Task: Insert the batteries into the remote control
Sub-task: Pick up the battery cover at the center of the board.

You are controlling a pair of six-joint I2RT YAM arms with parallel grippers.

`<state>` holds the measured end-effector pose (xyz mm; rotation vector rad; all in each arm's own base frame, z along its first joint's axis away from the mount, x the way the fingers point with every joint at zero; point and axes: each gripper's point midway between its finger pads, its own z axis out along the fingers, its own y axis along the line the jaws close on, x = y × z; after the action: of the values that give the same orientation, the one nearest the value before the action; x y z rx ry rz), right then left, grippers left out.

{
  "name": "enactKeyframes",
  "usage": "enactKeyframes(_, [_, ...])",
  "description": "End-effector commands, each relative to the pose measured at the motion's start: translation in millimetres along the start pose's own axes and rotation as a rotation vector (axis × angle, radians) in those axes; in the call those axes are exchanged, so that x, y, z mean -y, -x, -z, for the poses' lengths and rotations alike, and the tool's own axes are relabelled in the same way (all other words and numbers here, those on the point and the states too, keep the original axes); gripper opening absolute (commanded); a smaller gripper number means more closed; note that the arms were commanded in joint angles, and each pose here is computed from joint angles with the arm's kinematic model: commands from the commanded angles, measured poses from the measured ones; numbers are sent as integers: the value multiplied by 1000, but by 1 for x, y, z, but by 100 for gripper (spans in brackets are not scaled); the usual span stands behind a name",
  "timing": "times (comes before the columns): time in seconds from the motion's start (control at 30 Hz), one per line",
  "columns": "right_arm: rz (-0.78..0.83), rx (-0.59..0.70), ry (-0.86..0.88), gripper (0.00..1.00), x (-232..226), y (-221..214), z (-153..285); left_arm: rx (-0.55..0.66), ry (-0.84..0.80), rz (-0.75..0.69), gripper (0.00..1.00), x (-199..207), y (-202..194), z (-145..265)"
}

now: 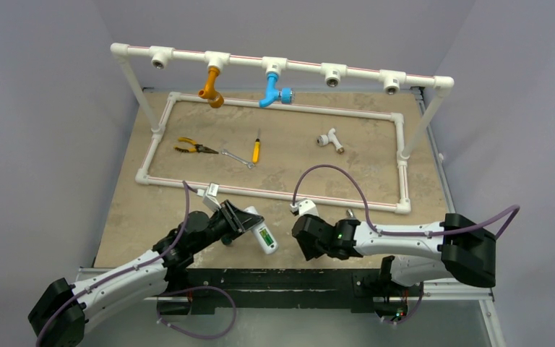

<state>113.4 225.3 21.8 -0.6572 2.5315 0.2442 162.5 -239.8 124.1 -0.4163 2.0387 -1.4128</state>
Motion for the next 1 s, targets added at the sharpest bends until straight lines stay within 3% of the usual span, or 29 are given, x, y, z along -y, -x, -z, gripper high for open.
enactKeyframes(0.0, [6,-17,29,41,-11,-1,3,16,-82,-14,0,26,6,-1])
enactKeyframes(0.17, [14,-44,18,41,-9,-8,6,13,-82,-15,0,26,6,-1])
enactKeyframes(0.53, [13,-53,-8,29,-8,-10,3,10,-85,-16,0,27,5,-1])
enactKeyframes(0.97, [-68,53,-6,22,0,15,38,14,-82,-15,0,25,6,-2])
